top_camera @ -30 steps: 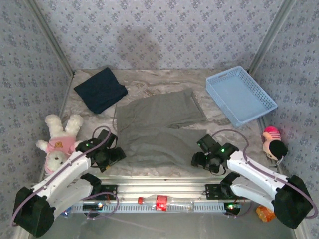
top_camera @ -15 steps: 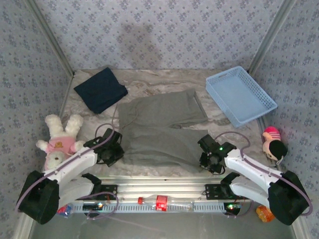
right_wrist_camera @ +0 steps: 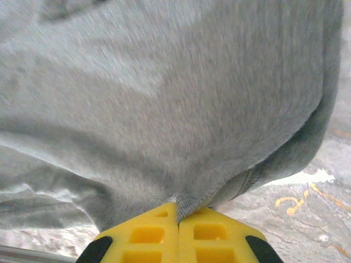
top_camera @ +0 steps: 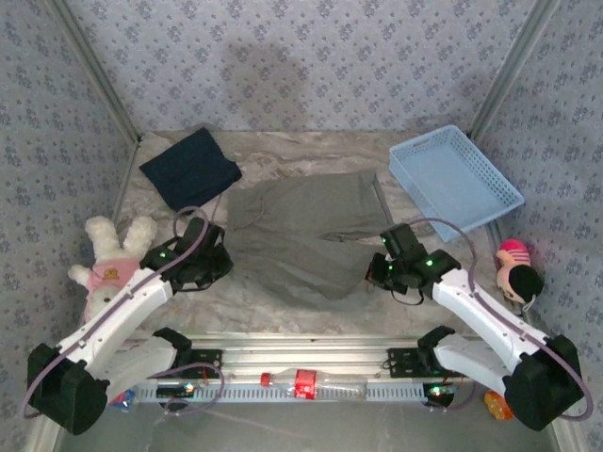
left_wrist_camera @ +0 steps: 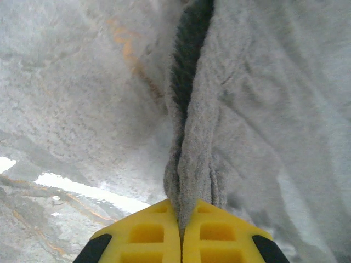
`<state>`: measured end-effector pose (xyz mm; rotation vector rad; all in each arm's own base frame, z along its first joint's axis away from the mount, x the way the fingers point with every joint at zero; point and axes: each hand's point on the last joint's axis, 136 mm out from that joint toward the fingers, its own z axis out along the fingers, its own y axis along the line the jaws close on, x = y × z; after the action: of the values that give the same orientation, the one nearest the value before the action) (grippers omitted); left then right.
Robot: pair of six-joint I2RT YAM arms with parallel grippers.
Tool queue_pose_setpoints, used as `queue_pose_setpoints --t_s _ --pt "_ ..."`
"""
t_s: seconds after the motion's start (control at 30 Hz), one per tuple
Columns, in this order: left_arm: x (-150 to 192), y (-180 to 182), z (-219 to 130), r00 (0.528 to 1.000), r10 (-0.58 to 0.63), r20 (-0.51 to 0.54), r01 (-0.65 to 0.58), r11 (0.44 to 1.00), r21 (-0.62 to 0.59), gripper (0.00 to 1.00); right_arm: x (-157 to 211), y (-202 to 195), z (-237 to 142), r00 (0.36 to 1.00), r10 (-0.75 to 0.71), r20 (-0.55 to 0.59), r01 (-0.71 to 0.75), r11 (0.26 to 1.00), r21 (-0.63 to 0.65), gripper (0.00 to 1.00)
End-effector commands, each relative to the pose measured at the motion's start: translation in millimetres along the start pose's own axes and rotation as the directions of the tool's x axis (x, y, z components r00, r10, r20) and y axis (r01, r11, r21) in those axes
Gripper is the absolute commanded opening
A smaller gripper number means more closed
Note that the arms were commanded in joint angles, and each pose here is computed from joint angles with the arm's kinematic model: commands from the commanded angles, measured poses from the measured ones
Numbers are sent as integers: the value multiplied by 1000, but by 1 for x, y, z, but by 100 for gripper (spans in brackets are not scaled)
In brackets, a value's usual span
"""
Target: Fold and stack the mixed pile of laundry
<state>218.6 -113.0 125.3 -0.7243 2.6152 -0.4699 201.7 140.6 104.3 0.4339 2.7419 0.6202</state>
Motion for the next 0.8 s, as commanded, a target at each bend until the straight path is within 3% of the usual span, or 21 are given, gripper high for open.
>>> queue_pose_setpoints --t_s 0.0,0.23,0.47,0.5,0.53,0.57,0.6,0.63,0.67,0.7,0.77 --pt "-22 -19 -11 1000 18 22 -19 1000 25 0 -23 17 -14 1000 -12 22 13 998 -55 0" --pt "-104 -79 1 998 0 66 -6 997 81 0 -111 53 -16 996 26 85 -16 992 -122 0" --pt "-215 -120 42 988 -87 124 69 988 139 0 -255 85 13 973 130 189 -96 979 -181 0" --pt "-233 -122 57 988 -100 120 84 988 129 6 -277 82 23 968 151 201 -116 978 -176 0" --pt "-248 -123 69 987 -116 107 103 987 121 29 -297 81 33 962 170 214 -131 974 -183 9" --pt "-260 -123 84 987 -144 67 137 985 101 67 -320 79 43 953 194 233 -151 970 -190 41" --pt "-271 -130 94 990 -141 26 138 985 105 81 -335 82 53 950 217 223 -171 963 -211 64" --pt "-279 -134 99 991 -132 8 130 987 93 85 -348 82 58 948 223 228 -173 960 -220 70" --pt "-287 -138 103 994 -109 8 109 991 72 97 -363 88 59 942 220 252 -161 958 -236 78" --pt "-293 -143 104 996 -89 15 88 994 64 99 -370 93 60 939 225 261 -161 956 -244 81" --pt "-301 -151 104 997 -69 26 67 995 75 100 -371 100 61 941 208 267 -143 959 -244 78"
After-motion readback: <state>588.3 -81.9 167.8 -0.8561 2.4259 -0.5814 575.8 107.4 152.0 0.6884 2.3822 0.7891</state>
